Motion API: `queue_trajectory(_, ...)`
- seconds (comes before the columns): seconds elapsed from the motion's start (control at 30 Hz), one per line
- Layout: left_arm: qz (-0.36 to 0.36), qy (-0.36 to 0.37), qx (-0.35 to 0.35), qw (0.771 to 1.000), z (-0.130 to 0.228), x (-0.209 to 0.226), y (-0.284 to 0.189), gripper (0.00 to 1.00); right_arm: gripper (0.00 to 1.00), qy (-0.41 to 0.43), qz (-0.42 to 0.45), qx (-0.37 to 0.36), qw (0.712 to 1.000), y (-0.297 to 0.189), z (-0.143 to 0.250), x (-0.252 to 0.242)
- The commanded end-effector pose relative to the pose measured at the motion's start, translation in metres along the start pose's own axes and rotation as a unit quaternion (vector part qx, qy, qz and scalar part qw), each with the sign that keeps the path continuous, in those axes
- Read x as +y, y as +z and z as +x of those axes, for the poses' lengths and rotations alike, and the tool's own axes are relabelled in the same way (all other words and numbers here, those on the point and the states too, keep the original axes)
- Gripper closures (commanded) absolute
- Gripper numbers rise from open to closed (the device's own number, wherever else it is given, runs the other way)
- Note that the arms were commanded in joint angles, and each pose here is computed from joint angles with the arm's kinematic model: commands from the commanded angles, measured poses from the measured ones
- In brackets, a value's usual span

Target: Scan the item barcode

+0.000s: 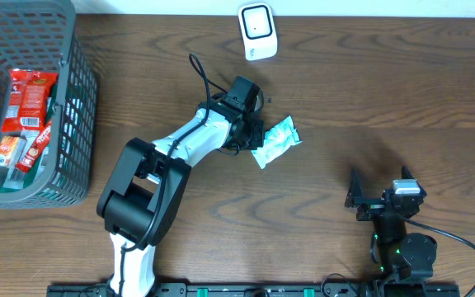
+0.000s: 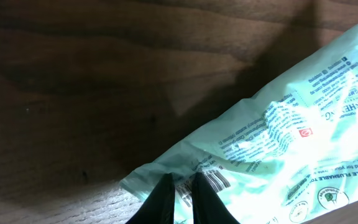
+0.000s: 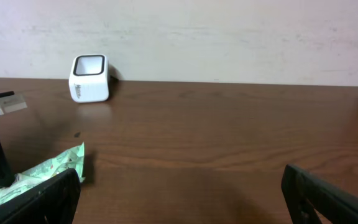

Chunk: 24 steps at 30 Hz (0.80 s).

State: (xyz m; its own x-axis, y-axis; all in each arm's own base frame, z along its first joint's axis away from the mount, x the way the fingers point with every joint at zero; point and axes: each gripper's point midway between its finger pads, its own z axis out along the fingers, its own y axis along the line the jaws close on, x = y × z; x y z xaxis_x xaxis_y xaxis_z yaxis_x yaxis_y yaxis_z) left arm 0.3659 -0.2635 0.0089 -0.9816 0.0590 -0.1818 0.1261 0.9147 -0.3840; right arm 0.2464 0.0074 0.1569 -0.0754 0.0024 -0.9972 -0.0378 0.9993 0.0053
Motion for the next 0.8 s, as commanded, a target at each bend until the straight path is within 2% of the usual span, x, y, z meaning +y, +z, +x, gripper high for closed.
queue_trajectory(0.0, -0.032, -0.003, 0.021, 0.999, 0.011, 0.017, 0.012, 0.87, 0.01, -0.005, 0.003, 0.000, 1.000, 0.000, 0.000, -0.002)
queue_trajectory(0.27, -0.033, -0.011, 0.027, 0.999, 0.015, 0.014, -0.001, 0.91, 0.01, -0.005, 0.003, 0.000, 1.000, 0.000, 0.000, -0.002)
queue_trajectory(0.43, -0.017, 0.003, -0.011, 1.000, 0.002, -0.002, -0.030, 0.91, 0.01, -0.005, 0.003, 0.000, 1.000, 0.000, 0.000, -0.002)
queue_trajectory(0.53, -0.035, 0.011, -0.035, 0.999, -0.004, -0.002, -0.039, 0.91, 0.01, -0.005, 0.003, 0.000, 1.000, 0.000, 0.000, -0.002)
queue_trajectory(0.63, -0.069, 0.016, -0.049, 0.996, -0.007, 0.005, -0.035, 0.91, 0.01, -0.005, 0.003, 0.000, 1.000, 0.000, 0.000, -0.002)
queue_trajectory(0.77, -0.065, 0.028, -0.049, 0.996, -0.007, -0.001, -0.019, 0.91, 0.01, -0.005, 0.003, 0.000, 1.000, 0.000, 0.000, -0.002)
